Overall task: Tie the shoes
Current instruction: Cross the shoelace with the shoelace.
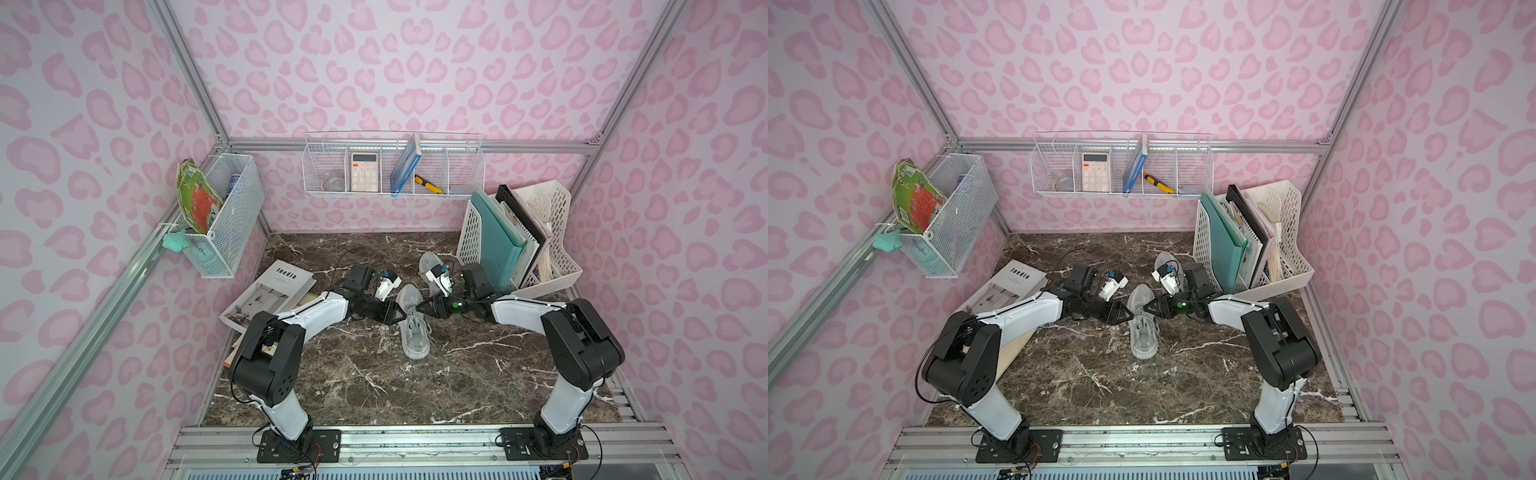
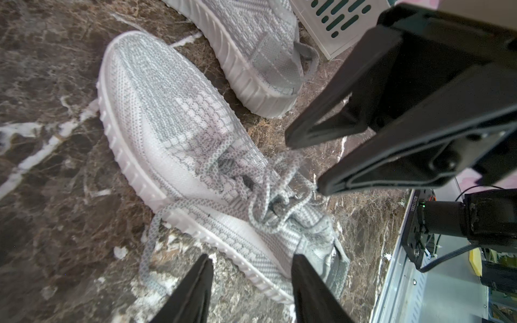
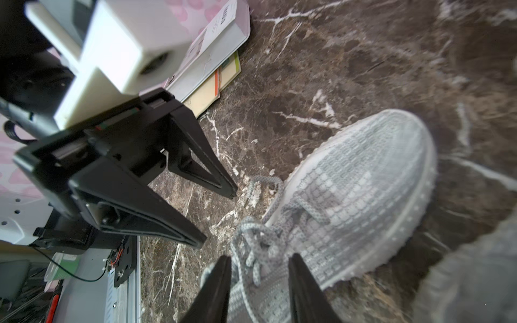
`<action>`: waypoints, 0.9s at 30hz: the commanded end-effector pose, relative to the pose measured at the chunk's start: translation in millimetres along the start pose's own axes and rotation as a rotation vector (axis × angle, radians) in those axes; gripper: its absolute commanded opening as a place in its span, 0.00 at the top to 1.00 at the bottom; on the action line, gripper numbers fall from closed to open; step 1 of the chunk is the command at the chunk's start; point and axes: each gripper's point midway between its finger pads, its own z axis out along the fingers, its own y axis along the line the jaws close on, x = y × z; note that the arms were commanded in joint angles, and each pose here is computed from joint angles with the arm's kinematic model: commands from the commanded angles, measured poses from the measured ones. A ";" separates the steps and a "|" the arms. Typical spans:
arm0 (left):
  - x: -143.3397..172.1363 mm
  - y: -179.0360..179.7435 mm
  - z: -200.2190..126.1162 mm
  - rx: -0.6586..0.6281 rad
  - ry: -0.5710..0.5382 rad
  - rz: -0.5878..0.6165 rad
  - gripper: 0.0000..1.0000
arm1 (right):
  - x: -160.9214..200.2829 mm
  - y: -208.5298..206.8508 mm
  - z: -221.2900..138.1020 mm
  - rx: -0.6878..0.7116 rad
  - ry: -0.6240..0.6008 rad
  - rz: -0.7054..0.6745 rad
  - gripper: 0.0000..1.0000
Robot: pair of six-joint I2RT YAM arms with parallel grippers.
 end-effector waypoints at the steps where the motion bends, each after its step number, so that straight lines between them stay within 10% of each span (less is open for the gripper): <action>1: -6.1 -4.6 1.9 0.036 -0.008 0.028 0.49 | -10.1 -3.6 -6.8 0.044 -0.043 -0.017 0.55; 27: -8.1 -12.2 22.5 0.181 0.078 0.088 0.47 | 11.9 2.1 1.3 0.006 0.016 -0.005 0.64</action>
